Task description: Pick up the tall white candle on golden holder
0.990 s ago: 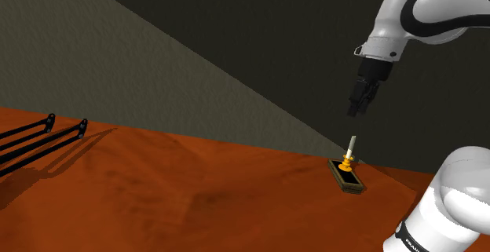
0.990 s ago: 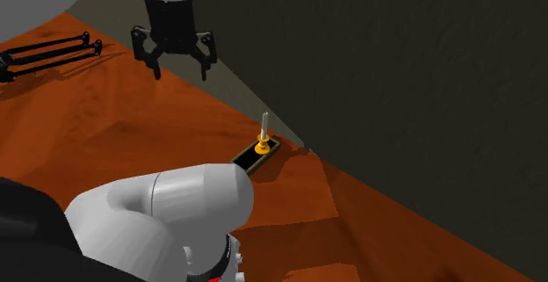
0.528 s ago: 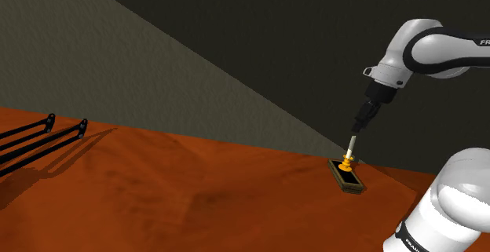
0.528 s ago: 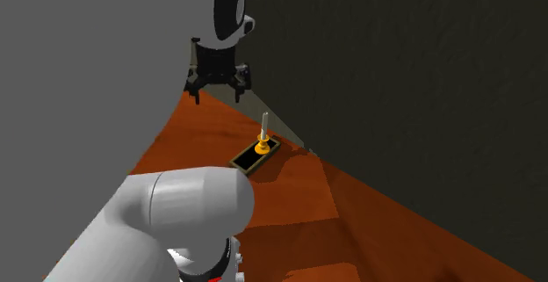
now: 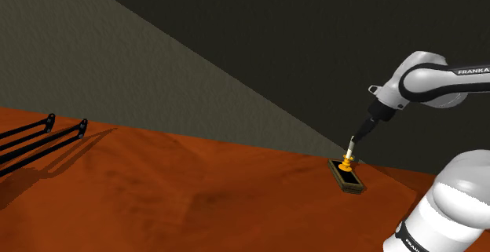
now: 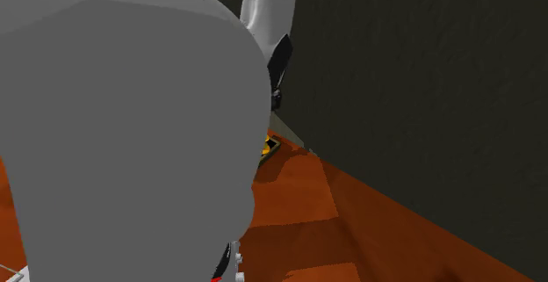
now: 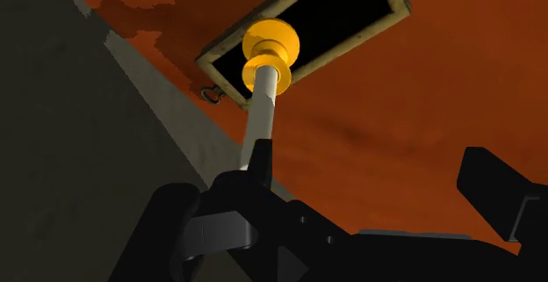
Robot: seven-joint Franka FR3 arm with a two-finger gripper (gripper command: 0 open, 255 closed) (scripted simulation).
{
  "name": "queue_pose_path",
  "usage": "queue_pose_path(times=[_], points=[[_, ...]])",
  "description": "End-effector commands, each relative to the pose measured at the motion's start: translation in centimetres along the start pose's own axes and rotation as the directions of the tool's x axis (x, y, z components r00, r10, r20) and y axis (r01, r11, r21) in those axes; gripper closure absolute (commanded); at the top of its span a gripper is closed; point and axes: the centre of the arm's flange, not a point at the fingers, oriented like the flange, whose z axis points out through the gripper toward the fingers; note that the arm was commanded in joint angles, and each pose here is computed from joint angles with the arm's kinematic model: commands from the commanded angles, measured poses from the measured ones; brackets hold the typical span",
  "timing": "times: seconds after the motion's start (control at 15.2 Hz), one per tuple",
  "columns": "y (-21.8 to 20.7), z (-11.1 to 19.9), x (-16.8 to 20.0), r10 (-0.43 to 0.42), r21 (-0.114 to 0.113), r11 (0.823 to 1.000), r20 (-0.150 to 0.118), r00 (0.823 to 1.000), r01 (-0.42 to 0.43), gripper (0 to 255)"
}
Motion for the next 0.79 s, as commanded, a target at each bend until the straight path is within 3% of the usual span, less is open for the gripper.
queue_pose_path(times=[0.0, 0.2, 0.73], points=[[2.1, 1.8, -0.8, -0.013, -0.005, 1.000, -0.037, 0.999, 0.013, 0], [4.9, 4.0, -1.8, -0.026, -0.007, 1.000, -0.082, 0.996, 0.026, 0], [5.5, 7.8, -2.7, -0.026, -0.007, 1.000, -0.082, 0.996, 0.026, 0]])
